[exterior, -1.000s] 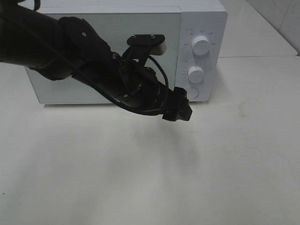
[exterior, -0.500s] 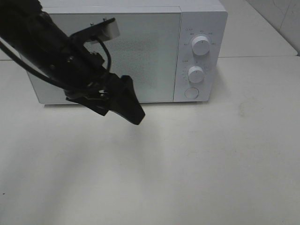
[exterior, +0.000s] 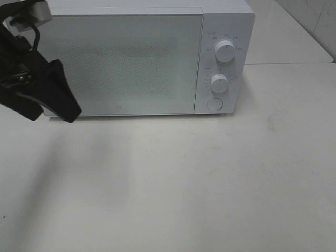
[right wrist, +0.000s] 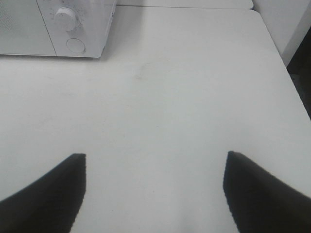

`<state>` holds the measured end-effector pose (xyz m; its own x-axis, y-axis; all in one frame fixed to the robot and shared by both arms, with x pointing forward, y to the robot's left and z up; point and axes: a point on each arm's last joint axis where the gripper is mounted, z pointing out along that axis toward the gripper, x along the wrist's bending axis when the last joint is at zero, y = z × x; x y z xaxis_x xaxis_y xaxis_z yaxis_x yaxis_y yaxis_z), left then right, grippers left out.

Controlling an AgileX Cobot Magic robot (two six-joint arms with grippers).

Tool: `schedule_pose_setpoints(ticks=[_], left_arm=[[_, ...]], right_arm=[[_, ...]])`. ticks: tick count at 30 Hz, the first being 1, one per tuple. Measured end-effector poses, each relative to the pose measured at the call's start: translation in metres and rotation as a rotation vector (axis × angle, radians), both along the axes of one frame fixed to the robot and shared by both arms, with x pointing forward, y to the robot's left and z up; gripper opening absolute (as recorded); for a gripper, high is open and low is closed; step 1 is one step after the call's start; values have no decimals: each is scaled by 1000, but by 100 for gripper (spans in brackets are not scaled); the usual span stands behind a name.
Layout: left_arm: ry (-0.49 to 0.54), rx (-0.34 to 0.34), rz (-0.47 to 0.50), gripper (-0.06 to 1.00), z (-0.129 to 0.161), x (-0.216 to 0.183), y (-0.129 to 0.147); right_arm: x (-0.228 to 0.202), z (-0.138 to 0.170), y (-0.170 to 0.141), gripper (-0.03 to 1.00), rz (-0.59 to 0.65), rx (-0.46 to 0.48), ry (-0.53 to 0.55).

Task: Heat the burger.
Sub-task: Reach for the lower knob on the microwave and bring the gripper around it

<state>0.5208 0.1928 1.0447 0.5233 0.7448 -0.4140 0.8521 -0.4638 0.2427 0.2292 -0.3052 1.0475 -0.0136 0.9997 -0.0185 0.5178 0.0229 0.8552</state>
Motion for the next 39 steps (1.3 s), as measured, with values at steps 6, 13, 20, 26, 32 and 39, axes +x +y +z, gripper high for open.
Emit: schedule_pose_setpoints(ticks=[6,13,20,26,32,39], left_arm=[[-25,110,138,99,11,-5,36],[-32,157,333,99,19,-27,82],[-29,212,559,99,21,-72,121],[-106,247,617,99,29,-115,121],[-220,254,636,99,30,-153,116],[-442,245,665,99,28,-209,107]], right_arm=[[0,0,0,75,0,0,0],[0,0,0,75,0,0,0],[0,0,0,75,0,0,0],[0,0,0,75,0,0,0],[0,0,0,75,0,0,0],[0,0,0,75,0,0,0]])
